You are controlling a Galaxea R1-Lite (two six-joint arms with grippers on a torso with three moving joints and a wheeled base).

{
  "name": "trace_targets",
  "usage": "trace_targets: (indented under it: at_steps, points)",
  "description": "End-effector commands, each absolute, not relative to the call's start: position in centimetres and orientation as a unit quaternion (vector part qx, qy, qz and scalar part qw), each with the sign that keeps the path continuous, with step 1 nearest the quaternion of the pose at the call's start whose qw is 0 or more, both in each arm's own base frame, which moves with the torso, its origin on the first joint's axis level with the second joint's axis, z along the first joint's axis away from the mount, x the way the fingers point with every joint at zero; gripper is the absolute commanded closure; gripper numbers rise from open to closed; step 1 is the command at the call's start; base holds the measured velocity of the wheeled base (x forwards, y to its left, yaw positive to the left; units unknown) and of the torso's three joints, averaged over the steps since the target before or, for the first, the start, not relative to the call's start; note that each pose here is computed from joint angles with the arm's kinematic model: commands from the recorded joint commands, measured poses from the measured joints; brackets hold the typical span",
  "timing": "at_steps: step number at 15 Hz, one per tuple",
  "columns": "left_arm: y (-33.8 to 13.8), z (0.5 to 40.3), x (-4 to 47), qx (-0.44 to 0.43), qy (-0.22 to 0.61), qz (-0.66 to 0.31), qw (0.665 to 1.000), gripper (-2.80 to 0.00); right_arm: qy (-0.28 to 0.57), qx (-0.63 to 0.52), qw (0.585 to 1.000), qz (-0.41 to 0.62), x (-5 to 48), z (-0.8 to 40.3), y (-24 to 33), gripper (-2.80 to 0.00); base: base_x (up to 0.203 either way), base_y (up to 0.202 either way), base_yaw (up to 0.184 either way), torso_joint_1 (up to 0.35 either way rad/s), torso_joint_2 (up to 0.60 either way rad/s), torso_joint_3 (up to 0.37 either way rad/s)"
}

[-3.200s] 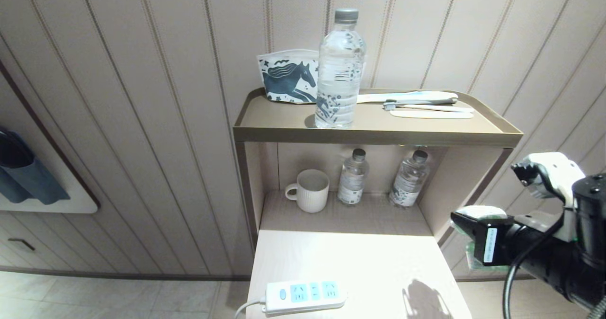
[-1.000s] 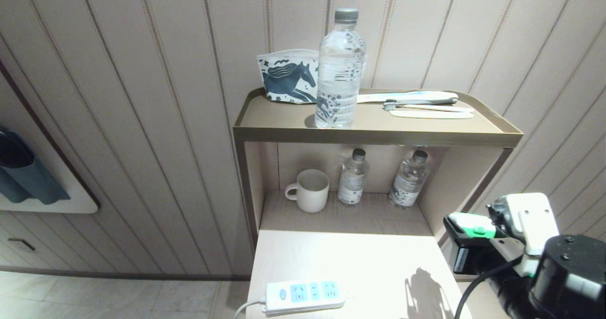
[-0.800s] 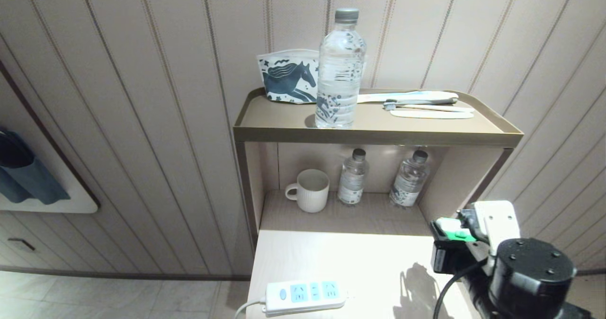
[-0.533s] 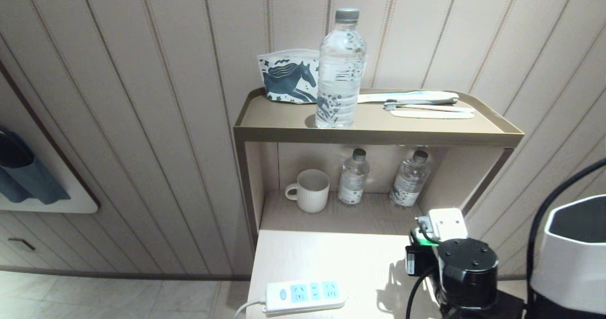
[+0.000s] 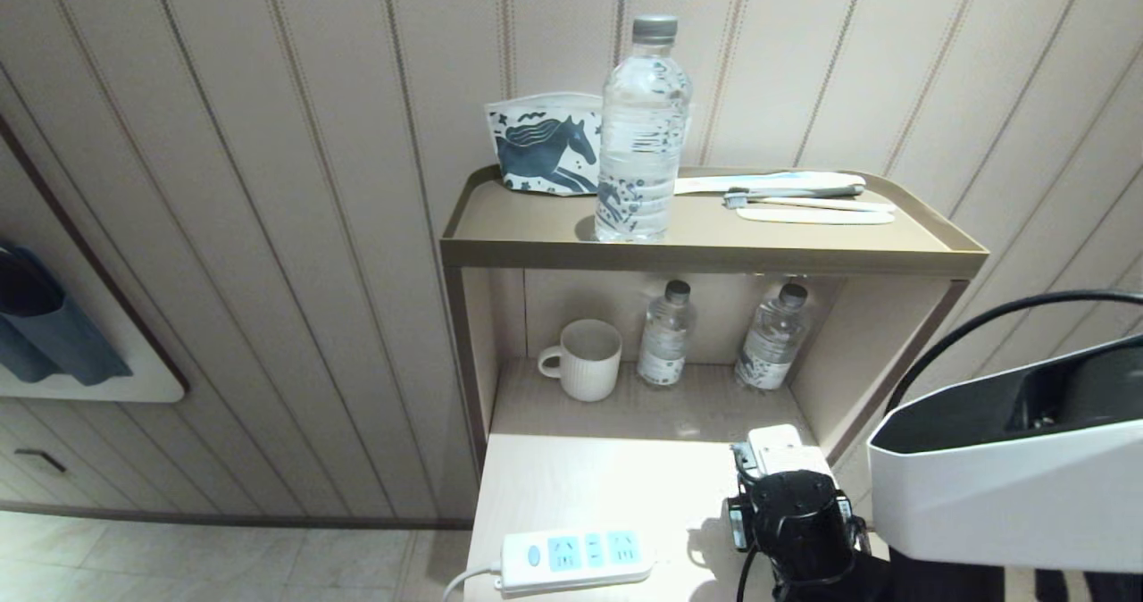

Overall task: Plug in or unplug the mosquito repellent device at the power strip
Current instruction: Place the mosquito repellent liquid on the table

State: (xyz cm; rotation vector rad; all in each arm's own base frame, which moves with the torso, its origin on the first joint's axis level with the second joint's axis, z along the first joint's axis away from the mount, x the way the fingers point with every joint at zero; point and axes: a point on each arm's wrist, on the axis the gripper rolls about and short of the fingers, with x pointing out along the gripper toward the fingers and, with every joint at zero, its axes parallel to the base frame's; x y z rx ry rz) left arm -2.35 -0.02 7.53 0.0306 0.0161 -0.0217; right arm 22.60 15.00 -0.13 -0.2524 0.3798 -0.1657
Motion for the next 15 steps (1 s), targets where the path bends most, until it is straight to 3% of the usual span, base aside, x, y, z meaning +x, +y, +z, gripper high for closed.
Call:
trace_targets:
  at_steps: [1, 15]
  points:
    - [0.0, 7.5, -2.4, 0.015, 0.008, -0.011, 1.000, 0.00, 0.201, -0.136, 0.967, -0.084, 23.1, -1.3, 15.4, 0.00, 0.000, 0.000, 0.000, 0.000, 0.00, 0.000]
    - [0.0, 7.5, -2.4, 0.015, 0.008, -0.011, 1.000, 0.00, 0.202, -0.152, 0.964, -0.083, 24.2, -2.4, 16.1, 0.00, 0.000, 0.000, 0.000, 0.000, 0.00, 0.000]
